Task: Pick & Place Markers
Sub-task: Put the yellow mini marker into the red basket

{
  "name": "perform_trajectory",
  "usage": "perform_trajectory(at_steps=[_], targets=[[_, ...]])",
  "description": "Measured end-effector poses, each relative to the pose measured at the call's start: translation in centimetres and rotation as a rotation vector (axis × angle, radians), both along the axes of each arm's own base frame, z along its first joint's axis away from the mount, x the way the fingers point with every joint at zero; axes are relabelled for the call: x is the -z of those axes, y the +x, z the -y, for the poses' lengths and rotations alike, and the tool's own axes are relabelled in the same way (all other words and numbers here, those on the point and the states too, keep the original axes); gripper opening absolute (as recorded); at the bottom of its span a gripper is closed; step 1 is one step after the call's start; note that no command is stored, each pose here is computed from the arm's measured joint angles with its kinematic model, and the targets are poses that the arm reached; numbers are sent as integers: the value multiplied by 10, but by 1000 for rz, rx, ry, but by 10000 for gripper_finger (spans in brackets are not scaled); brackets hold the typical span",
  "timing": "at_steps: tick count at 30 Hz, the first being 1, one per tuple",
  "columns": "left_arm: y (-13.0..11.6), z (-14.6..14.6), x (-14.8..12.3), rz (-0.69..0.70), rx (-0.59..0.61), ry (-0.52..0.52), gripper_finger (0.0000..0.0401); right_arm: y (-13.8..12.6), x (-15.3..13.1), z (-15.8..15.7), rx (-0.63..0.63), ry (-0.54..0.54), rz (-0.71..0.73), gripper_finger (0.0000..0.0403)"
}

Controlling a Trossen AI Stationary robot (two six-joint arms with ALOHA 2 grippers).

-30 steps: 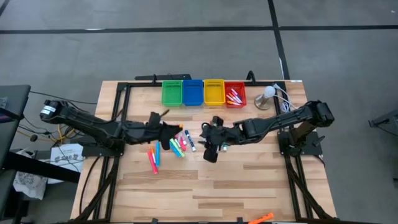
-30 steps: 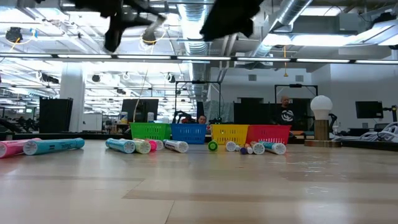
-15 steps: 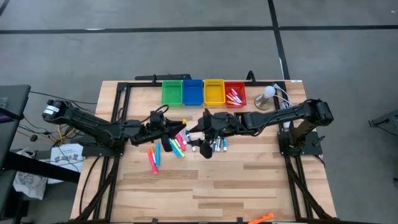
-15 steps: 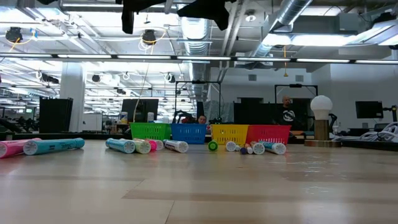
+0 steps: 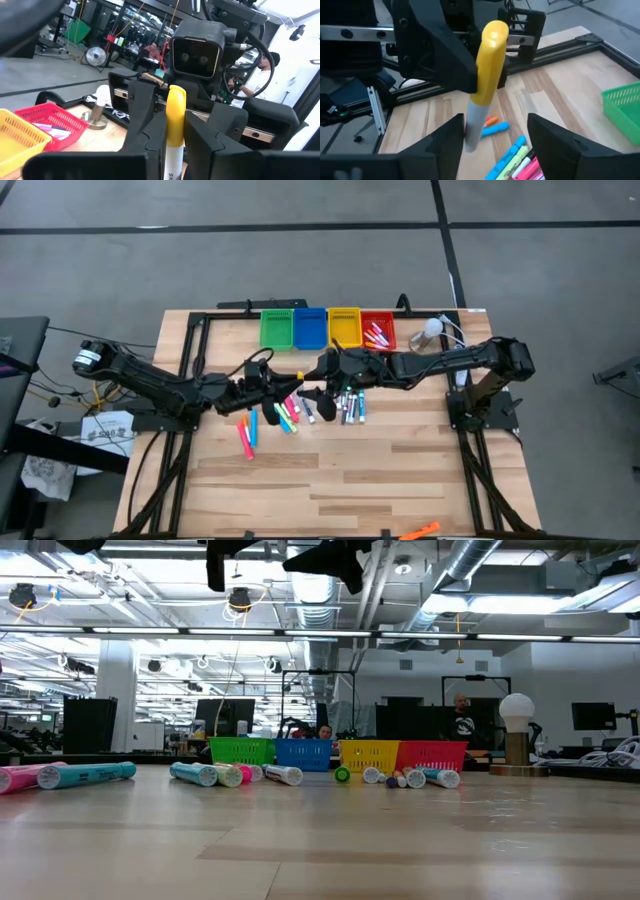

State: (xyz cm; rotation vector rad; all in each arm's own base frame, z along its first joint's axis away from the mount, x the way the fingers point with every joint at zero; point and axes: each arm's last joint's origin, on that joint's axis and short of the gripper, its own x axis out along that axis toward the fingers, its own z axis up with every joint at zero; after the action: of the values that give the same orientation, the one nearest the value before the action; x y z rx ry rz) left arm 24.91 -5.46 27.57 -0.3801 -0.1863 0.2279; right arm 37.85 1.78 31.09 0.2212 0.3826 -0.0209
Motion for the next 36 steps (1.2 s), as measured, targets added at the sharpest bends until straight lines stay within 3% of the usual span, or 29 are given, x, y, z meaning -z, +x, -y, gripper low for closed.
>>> perform_trajectory(at_steps=[4,9,20,36], targets=[[0,0,0,1,0,2,53,0,0,-1,-31,12,4,144],[0,0,-1,1,-3,22,54,1,-3,-3,-79,35,32,27],[1,1,1,-13,25,34,88,2,-6,1,-102,68,64,25],[-17,-6,-21,45,-66,94,216,0,0,21,-49,63,1,25]])
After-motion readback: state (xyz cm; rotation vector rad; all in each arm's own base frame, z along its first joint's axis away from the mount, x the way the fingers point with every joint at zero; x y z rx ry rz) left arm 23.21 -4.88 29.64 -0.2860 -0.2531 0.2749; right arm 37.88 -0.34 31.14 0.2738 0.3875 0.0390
